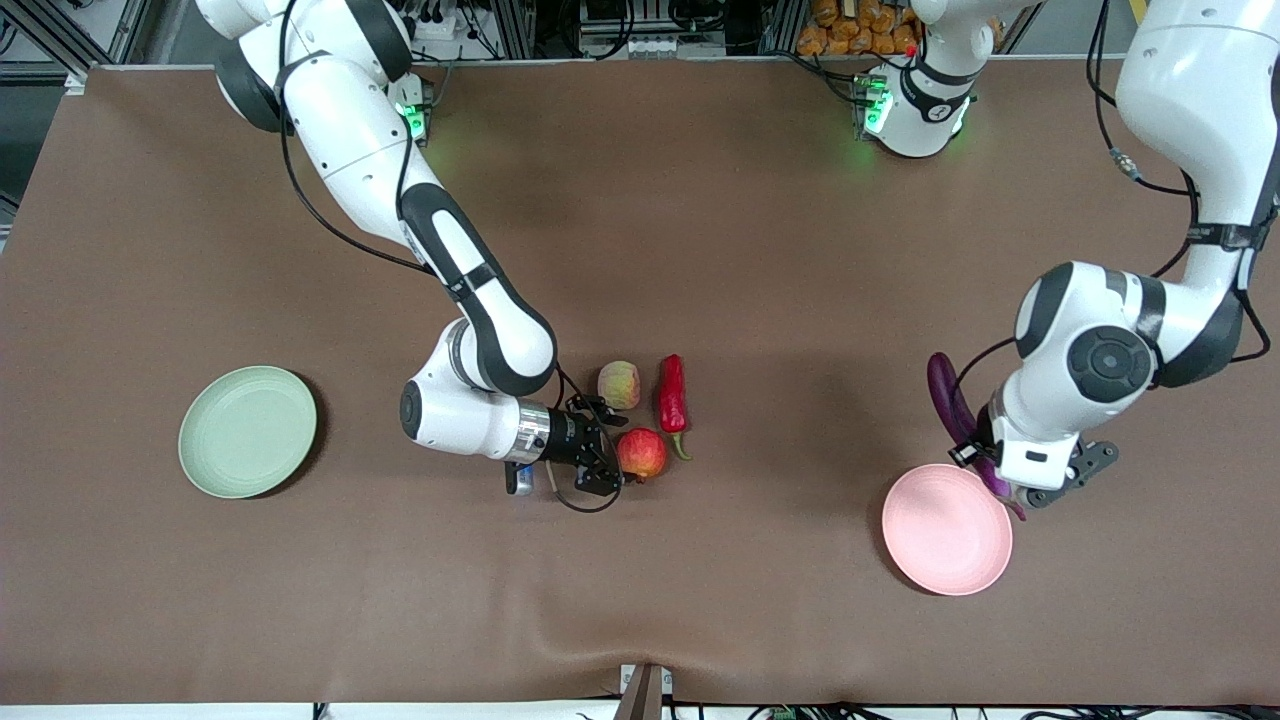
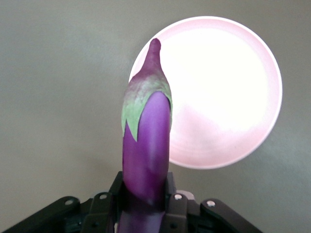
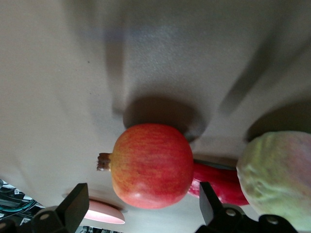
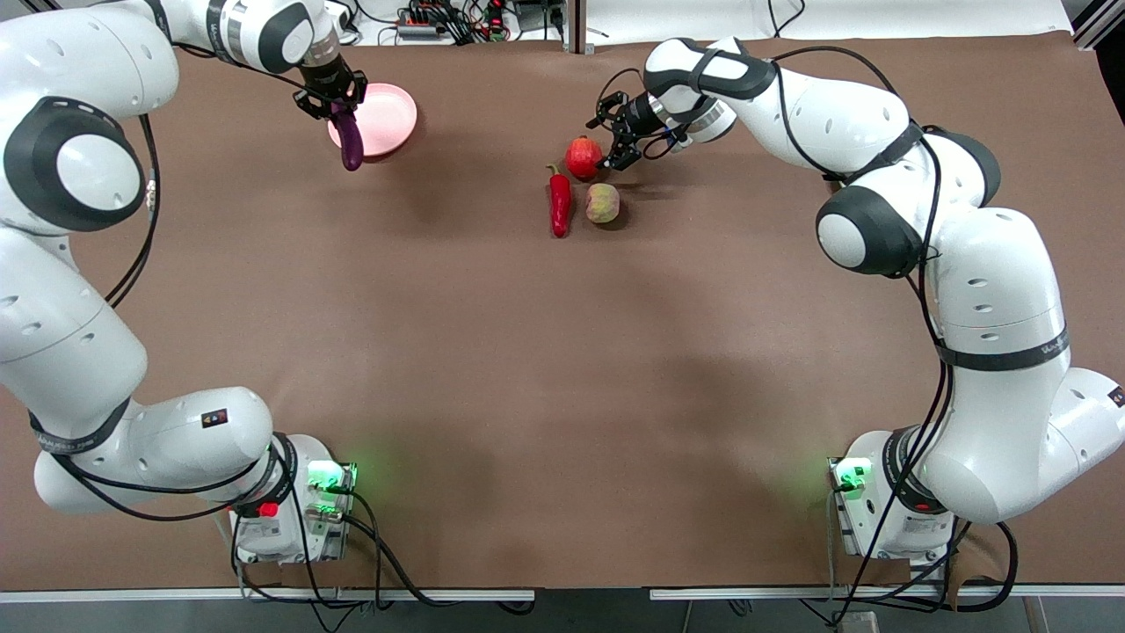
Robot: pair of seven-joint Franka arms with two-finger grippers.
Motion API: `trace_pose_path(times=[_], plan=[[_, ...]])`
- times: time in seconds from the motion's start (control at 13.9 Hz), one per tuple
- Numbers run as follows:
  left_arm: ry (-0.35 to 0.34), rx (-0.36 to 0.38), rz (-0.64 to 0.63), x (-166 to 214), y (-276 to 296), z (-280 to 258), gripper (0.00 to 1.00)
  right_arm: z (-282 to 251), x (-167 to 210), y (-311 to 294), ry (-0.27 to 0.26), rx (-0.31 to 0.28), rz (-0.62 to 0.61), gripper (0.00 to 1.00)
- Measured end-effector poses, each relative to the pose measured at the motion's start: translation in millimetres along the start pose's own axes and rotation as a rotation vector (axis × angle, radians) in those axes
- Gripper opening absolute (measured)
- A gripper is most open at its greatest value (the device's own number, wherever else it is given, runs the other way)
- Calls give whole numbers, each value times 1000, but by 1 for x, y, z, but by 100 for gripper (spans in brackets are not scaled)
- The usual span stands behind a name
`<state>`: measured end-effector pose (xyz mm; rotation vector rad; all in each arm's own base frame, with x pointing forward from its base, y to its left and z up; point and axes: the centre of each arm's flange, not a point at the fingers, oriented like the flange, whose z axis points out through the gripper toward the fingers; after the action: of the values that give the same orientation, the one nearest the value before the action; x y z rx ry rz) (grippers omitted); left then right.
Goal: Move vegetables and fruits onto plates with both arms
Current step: 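Lower the eggplant onto the pink plate while the right gripper grasps the apple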
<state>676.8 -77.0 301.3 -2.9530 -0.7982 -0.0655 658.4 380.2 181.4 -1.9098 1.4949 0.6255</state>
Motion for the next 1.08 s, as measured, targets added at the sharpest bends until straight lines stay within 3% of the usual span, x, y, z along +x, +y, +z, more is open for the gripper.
trace_pose_path(times=[0.58,0.72,0.86,1.08], plan=[[-21,-83,18,41,7,65,35,22,0,5,25,21,-39,100],[-5,-103,9,48,7,70,35,24,-2,5,25,24,-46,96],[5,-121,-2,55,8,74,35,22,-3,3,24,29,-50,78],[-1,-125,-9,58,8,83,35,13,-4,-6,27,52,-56,77]])
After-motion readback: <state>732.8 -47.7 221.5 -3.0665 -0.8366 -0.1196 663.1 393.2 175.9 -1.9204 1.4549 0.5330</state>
